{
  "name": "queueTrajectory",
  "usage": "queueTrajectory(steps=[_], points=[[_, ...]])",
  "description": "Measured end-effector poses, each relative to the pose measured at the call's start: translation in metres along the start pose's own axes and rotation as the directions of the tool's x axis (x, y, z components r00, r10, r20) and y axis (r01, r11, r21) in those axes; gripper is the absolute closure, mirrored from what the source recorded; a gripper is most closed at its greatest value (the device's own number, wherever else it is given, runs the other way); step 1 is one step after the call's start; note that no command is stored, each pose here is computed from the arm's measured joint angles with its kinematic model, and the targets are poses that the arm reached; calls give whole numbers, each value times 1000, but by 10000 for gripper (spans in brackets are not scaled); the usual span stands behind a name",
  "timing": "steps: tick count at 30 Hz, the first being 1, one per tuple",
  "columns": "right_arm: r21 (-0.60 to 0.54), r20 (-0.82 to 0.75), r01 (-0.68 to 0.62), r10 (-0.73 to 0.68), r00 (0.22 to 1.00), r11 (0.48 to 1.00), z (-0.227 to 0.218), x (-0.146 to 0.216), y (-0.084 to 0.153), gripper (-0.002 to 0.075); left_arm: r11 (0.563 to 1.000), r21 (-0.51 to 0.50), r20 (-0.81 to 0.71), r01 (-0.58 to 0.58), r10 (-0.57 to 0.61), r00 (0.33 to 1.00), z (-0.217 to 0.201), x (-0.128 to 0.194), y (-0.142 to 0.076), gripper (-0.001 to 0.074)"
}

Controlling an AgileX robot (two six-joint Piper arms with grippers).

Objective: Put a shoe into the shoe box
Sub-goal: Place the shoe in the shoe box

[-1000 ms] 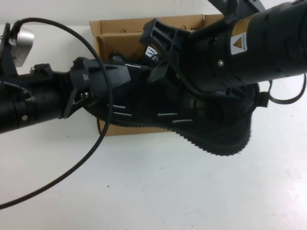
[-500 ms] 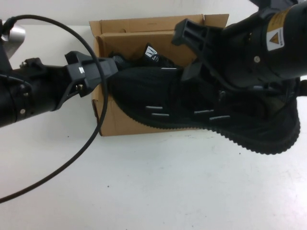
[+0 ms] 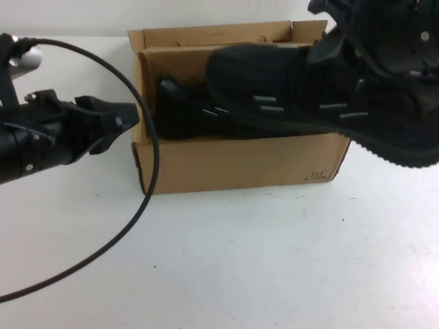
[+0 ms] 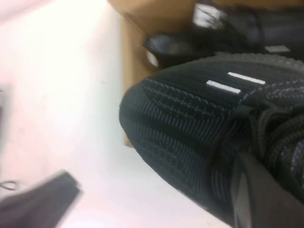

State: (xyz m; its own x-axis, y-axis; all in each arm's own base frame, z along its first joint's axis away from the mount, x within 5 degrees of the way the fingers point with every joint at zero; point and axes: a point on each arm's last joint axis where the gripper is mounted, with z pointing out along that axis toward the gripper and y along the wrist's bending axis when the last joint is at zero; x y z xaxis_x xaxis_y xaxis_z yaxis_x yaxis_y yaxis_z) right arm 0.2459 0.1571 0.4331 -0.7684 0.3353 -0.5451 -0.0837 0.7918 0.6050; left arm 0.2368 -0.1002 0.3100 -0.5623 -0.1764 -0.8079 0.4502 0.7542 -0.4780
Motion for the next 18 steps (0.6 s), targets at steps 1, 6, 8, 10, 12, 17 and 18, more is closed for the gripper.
queueTrajectory(steps=[1,6,8,10,12,17,18], points=[[-23,8,4,-4,1000,1000,1,-2,0,724,1000,-4,-8,-18,18,1000,0,1,0,653],[-139,-43,11,-17,999,990,19,-9,-1,724,991,-46,-28,-122,121,992,-3,2,3,726],[-183,-79,26,-41,996,983,34,-12,-4,724,981,-64,-27,-185,183,983,-9,0,1,731],[-237,-103,38,-64,993,971,48,-15,-7,724,961,-81,-23,-263,262,965,-17,-2,-2,734],[-273,-112,46,-80,991,961,59,-18,-11,724,935,-94,-22,-341,341,940,-27,-3,-6,735],[-295,-108,15,-49,993,955,81,-29,-25,724,853,-163,-49,-496,495,867,-60,-4,-17,736],[-291,-103,24,-56,993,957,85,-31,-29,724,836,-188,-61,-516,514,856,-68,-4,-18,736]])
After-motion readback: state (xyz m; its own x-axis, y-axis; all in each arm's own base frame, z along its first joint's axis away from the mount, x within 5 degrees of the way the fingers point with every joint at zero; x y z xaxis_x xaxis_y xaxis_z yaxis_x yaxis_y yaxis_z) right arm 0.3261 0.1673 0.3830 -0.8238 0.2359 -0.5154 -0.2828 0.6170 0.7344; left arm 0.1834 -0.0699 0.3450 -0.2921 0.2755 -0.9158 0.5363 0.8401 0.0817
